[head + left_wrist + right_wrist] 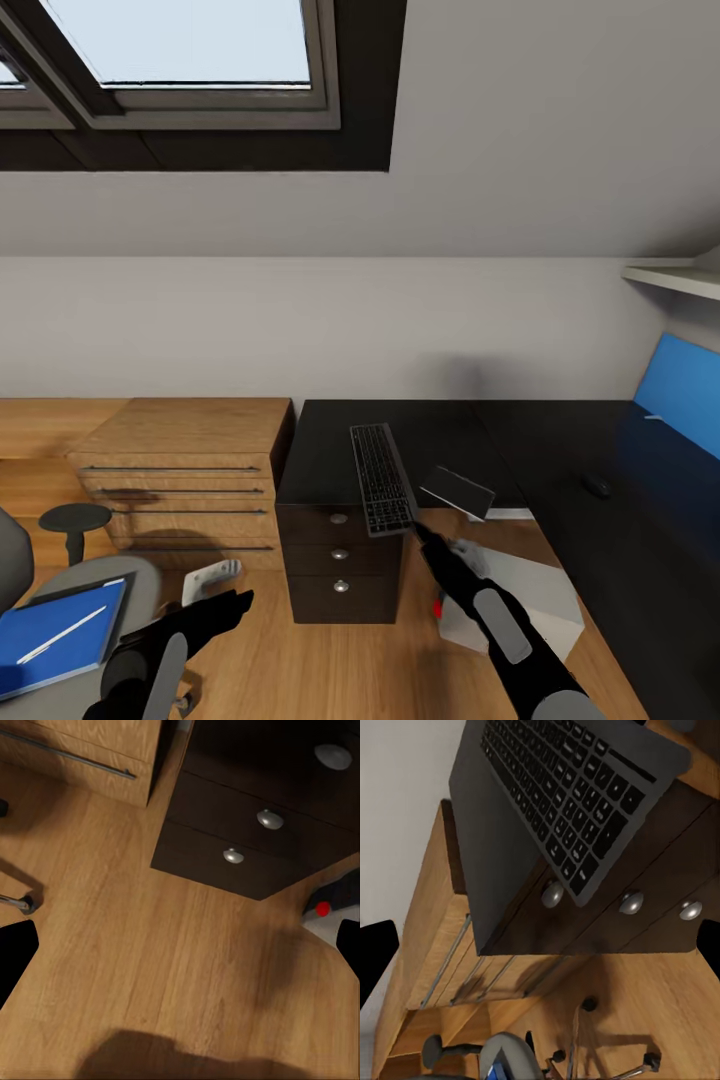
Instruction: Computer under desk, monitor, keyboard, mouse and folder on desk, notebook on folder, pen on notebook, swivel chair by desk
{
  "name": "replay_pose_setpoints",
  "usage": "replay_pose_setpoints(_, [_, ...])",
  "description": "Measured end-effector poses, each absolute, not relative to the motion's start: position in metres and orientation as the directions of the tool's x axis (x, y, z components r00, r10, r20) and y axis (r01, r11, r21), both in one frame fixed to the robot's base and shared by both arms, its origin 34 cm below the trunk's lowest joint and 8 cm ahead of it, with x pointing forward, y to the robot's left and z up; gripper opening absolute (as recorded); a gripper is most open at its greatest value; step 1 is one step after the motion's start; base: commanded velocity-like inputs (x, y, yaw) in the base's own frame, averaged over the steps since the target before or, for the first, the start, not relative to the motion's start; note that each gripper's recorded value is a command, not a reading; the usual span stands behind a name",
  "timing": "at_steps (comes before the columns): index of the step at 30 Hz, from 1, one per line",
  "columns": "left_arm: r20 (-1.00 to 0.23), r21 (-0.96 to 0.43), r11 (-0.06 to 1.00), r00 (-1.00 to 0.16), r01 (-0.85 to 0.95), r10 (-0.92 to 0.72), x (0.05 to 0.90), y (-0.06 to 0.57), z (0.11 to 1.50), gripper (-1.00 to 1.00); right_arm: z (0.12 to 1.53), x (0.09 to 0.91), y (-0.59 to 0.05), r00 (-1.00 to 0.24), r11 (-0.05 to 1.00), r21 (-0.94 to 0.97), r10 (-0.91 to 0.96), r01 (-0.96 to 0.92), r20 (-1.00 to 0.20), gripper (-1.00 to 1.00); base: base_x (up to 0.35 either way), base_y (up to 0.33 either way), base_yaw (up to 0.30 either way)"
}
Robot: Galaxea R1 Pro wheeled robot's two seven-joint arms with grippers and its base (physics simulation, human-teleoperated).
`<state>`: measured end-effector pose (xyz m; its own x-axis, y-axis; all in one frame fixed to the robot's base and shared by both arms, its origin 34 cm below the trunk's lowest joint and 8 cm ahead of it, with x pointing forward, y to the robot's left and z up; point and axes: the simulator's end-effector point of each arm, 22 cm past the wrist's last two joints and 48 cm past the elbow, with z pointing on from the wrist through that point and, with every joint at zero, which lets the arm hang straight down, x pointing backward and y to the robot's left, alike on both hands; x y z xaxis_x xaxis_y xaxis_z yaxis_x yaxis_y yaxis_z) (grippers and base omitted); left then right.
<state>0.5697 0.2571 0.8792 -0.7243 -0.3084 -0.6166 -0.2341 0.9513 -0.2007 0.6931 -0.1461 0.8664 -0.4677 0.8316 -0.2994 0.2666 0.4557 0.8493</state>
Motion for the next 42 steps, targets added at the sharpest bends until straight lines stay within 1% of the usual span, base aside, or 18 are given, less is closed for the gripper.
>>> replay_pose_setpoints(3, [-0.612, -0.201, 0.951, -0.728, -0.235, -0.309, 0.570, 0.256, 0.875, 1.00, 0.864, 0.698, -0.165, -0.405, 0.403, 0.864, 0.875, 0.302, -0.266, 1.00, 0.000, 0.000, 0.000])
replay_pose_setpoints(6, [-0.611, -0.199, 0.951, -0.729, -0.235, -0.308, 0.570, 0.256, 0.872, 1.00, 0.851, 0.695, -0.169, -0.365, 0.326, 0.879, 0.911, 0.349, -0.193, 1.00, 0.000, 0.000, 0.000])
replay_pose_setpoints(8, [-0.609, -0.198, 0.951, -0.731, -0.236, -0.308, 0.570, 0.256, 0.869, 1.00, 0.837, 0.689, -0.172, -0.344, 0.300, 0.873, 0.924, 0.384, -0.166, 1.00, 0.000, 0.000, 0.000])
replay_pose_setpoints(12, [-0.605, -0.197, 0.951, -0.734, -0.237, -0.308, 0.570, 0.256, 0.862, 1.00, 0.814, 0.684, -0.191, -0.266, 0.295, 0.851, 0.945, 0.434, -0.192, 1.00, 0.000, 0.000, 0.000])
replay_pose_setpoints(16, [-0.604, -0.196, 0.952, -0.735, -0.237, -0.307, 0.571, 0.256, 0.857, 1.00, 0.801, 0.684, -0.204, -0.222, 0.299, 0.833, 0.950, 0.464, -0.218, 1.00, 0.000, 0.000, 0.000])
replay_pose_setpoints(23, [-0.595, -0.196, 0.954, -0.746, -0.226, -0.299, 0.571, 0.250, 0.845, 1.00, 0.786, 0.685, -0.202, -0.230, 0.296, 0.823, 0.951, 0.484, -0.206, 1.00, 0.000, 0.000, 0.000])
replay_pose_setpoints(31, [-0.591, -0.195, 0.958, -0.755, -0.210, -0.286, 0.572, 0.243, 0.834, 1.00, 0.785, 0.684, -0.166, -0.344, 0.240, 0.862, 0.935, 0.446, -0.083, 1.00, 0.000, 0.000, 0.000])
replay_pose_setpoints(32, [-0.590, -0.195, 0.959, -0.756, -0.206, -0.283, 0.572, 0.242, 0.832, 1.00, 0.793, 0.687, -0.164, -0.332, 0.165, 0.888, 0.943, 0.429, -0.015, 1.00, 0.000, 0.000, 0.000])
replay_pose_setpoints(35, [-0.586, -0.197, 0.959, -0.760, -0.203, -0.281, 0.572, 0.240, 0.828, 1.00, 0.794, 0.691, -0.166, -0.293, 0.087, 0.899, 0.955, 0.429, 0.047, 1.00, 0.000, 0.000, 0.000])
replay_pose_setpoints(40, [-0.576, -0.195, 0.959, -0.767, -0.204, -0.280, 0.571, 0.239, 0.817, 1.00, 0.786, 0.692, -0.167, -0.282, 0.091, 0.896, 0.959, 0.434, 0.039, 1.00, 0.000, 0.000, 0.000])
replay_pose_setpoints(42, [-0.571, -0.195, 0.960, -0.772, -0.203, -0.280, 0.570, 0.238, 0.812, 1.00, 0.781, 0.693, -0.173, -0.258, 0.104, 0.889, 0.966, 0.446, 0.017, 1.00, 0.000, 0.000, 0.000])
